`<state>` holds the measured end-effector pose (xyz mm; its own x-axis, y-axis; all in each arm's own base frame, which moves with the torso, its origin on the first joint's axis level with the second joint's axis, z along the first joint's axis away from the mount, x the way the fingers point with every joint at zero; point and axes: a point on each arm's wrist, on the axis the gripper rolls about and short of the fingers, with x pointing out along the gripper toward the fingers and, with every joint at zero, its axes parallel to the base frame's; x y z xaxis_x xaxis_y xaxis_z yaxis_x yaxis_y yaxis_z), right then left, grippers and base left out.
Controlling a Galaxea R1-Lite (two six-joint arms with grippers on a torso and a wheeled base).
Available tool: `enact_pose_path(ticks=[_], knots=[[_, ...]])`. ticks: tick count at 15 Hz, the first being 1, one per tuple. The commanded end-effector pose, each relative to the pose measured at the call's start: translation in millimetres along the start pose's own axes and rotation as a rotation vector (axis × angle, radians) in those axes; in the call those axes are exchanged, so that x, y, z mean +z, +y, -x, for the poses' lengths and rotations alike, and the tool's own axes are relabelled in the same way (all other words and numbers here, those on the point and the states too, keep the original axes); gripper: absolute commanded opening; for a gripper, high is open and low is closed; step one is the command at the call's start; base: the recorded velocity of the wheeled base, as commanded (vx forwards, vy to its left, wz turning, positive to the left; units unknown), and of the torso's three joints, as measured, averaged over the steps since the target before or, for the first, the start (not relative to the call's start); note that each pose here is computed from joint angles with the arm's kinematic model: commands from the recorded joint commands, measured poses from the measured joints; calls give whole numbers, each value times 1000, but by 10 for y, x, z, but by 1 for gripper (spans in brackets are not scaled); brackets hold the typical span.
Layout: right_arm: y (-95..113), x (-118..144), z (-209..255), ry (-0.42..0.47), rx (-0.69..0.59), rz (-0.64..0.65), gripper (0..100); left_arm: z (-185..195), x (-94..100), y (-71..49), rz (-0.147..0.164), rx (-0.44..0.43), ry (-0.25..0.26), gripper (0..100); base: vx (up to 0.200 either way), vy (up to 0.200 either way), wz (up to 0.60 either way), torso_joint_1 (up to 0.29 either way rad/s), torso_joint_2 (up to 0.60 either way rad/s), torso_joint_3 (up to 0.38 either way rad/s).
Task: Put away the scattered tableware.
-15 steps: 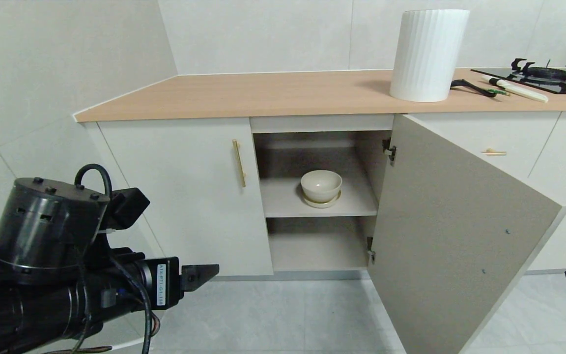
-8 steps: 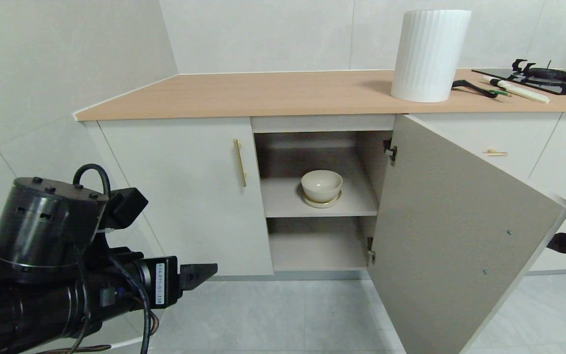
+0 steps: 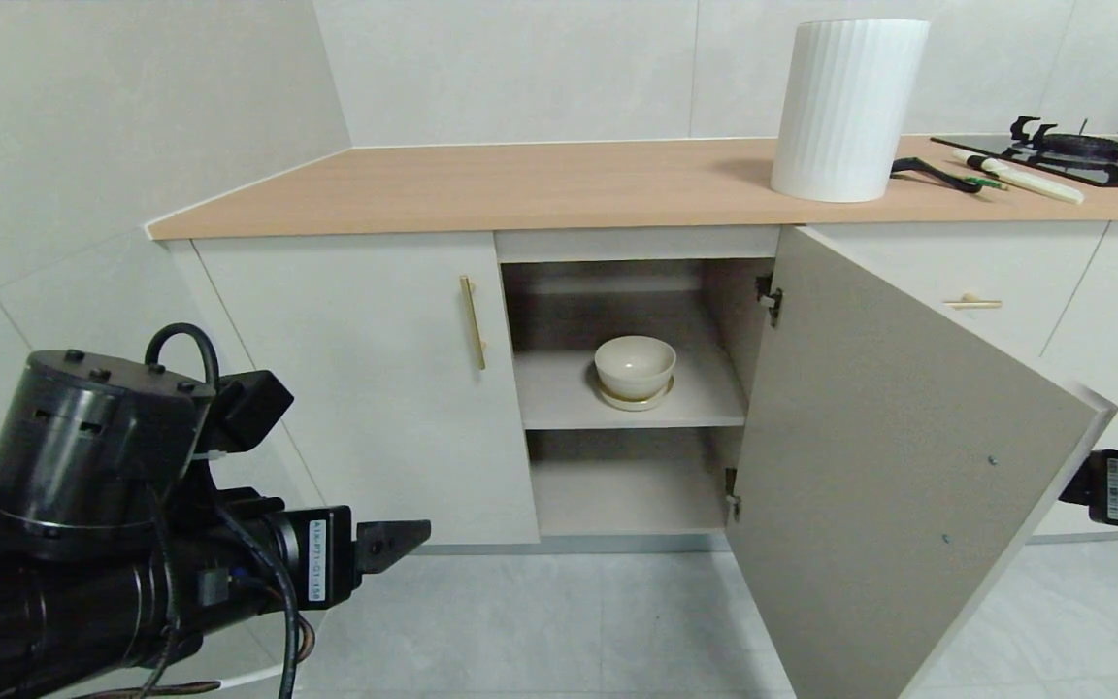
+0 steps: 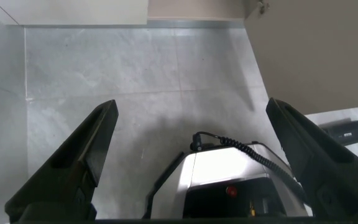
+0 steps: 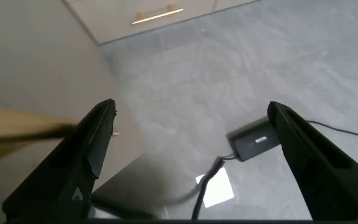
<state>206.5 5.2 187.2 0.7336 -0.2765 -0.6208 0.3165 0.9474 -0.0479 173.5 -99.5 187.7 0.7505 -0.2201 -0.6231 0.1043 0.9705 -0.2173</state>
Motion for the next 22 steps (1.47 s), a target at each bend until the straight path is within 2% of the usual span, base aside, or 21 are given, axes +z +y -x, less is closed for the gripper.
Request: enact_pose_path(ticks=[1, 7, 12, 18, 22], knots=[[95, -52, 9, 12, 37, 12, 100, 1, 0, 0, 1, 0, 0, 100, 0, 0, 0, 0, 0, 0], [459, -185, 63, 16, 174, 4, 100, 2, 4, -2, 1, -1, -2, 100, 0, 0, 0, 0, 0, 0], [835, -344, -55, -27, 301, -51, 100, 6, 5, -1, 1, -1, -3, 100, 0, 0, 0, 0, 0, 0], [979, -380, -61, -18, 353, -87, 100, 19, 6, -2, 1, -4, -7, 100, 0, 0, 0, 0, 0, 0], [1215, -351, -215, -16, 467, -70, 100, 48, 14, 2, 4, -7, -19, 100, 0, 0, 0, 0, 0, 0]])
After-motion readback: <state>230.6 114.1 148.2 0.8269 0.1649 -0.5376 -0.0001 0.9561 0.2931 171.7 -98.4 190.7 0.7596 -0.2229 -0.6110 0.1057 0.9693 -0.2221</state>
